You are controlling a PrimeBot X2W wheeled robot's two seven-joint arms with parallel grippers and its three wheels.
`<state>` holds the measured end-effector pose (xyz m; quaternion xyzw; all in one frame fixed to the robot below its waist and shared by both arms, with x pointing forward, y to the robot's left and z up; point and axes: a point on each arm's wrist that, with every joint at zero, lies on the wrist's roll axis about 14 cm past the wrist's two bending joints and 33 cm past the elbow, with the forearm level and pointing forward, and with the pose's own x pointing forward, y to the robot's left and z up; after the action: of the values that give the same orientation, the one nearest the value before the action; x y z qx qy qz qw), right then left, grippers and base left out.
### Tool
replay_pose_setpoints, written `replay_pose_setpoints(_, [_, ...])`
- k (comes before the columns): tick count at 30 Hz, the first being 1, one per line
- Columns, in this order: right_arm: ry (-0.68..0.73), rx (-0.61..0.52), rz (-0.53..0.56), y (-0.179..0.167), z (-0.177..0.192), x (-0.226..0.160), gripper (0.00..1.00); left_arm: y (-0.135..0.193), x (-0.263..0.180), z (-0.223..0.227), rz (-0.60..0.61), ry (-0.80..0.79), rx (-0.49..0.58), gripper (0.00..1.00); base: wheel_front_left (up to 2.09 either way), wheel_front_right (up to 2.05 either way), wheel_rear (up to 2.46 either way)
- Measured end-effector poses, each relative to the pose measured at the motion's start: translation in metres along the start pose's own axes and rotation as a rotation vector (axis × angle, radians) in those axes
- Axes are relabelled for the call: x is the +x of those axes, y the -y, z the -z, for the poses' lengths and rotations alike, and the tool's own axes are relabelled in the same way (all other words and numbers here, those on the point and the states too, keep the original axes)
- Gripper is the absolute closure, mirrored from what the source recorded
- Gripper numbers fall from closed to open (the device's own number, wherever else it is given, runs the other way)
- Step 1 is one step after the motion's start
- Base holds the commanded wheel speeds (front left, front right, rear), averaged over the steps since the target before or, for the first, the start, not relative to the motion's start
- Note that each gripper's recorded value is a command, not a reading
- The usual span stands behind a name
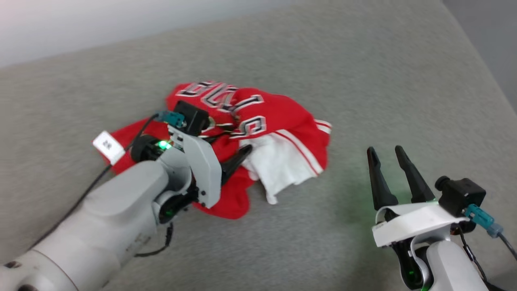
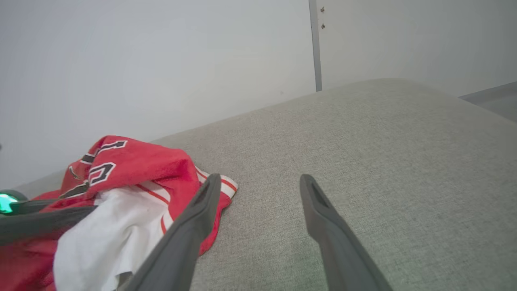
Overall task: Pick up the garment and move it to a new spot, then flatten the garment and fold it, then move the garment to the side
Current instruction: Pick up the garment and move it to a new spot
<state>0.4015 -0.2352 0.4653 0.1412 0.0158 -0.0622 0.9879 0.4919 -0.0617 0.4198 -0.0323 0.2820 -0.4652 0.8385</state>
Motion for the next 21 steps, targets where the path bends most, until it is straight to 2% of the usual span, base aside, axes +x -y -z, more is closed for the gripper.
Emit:
replay_pose_setpoints(4, [-0.019,-0.015,-0.043,-0.015,0.007,0.002,0.0,0.002,-0.028,-0.02,-0.033,0.139,-0.048,0.0,0.0,0.0,0.0])
replay_pose_setpoints(10, [-0.045,-0.043,-0.105,-0.028,0.015,0.002,0.0,-0.007,-0.08,-0.019,-0.139,0.297,-0.118,0.0,0.0,0.0,0.0])
replay_pose_setpoints(13, [-0.055,-0.056,-0.151,-0.04,0.019,0.004,0.0,-0.023,-0.112,0.0,-0.239,0.336,-0.184,0.0,0.0,0.0,0.0])
replay_pose_setpoints(16, [-0.065,-0.077,-0.182,-0.045,0.021,0.005,0.0,-0.041,-0.145,0.03,-0.365,0.318,-0.18,0.0,0.0,0.0,0.0])
replay_pose_setpoints(21, [-0.086,-0.098,-0.218,-0.051,0.026,0.004,0.0,-0.052,-0.193,0.062,-0.517,0.36,-0.256,0.0,0.0,0.0,0.0])
